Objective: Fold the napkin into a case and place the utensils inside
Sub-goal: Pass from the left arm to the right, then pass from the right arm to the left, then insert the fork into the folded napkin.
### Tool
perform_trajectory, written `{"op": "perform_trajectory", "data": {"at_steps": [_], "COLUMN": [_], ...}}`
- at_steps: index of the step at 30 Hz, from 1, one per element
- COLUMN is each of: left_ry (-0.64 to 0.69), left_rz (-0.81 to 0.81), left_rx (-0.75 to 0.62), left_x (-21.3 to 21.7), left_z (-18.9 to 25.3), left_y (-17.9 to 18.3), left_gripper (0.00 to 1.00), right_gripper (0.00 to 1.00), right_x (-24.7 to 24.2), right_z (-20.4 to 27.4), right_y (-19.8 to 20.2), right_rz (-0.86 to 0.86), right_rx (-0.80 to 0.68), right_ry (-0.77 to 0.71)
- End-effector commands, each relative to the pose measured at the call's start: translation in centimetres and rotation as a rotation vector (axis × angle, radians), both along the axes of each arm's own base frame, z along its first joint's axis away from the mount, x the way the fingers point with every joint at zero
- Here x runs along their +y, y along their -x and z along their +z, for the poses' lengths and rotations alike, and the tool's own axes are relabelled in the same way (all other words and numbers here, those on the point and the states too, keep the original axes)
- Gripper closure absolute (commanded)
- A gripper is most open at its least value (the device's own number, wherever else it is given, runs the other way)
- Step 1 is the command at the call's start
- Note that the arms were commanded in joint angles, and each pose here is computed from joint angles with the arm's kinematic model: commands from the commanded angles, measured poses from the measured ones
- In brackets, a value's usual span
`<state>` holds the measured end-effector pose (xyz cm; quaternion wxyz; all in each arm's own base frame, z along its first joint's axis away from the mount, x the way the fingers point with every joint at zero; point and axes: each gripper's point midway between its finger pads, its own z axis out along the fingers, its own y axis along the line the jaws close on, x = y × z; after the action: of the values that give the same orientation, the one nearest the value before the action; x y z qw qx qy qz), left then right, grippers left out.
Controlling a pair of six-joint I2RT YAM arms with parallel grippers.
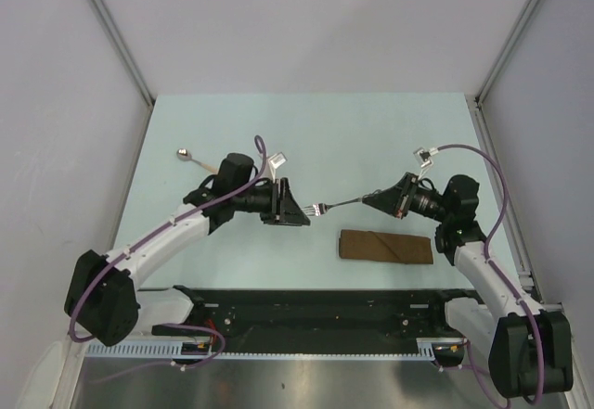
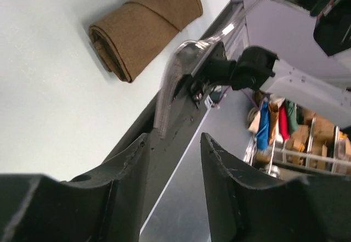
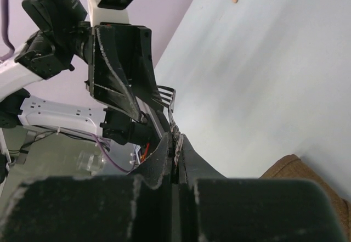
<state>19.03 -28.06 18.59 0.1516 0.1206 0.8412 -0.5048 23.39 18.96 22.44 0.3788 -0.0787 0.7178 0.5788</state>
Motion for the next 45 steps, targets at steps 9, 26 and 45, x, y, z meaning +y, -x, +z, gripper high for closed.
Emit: {"op": "perform_trajectory", "data": {"at_steps": [9, 26, 45], "left_ry": [0.123, -0.177, -0.271], "left_rz": [0.143, 0.064, -0.040], "left_rx": [-0.054, -0.079, 0.080], "left_x": [-0.9, 1.5, -3.0], "left_z": [3.0, -2.1, -6.4], "left_y": [-4.0, -3.6, -2.8], "left_gripper": [0.74, 1.00, 1.00], "right_gripper": [1.00, 0.25, 0.86], "right_x": [-0.3, -11.4, -21.7], "right_z": [1.6, -8.1, -15.0], "right_y": [0.9, -0.4, 3.4], "right_rz": [-0.029, -0.686, -1.210], "right_rx": [-0.064, 0.592, 0.900], "right_ry": [-0.050, 0.460, 0.640]}}
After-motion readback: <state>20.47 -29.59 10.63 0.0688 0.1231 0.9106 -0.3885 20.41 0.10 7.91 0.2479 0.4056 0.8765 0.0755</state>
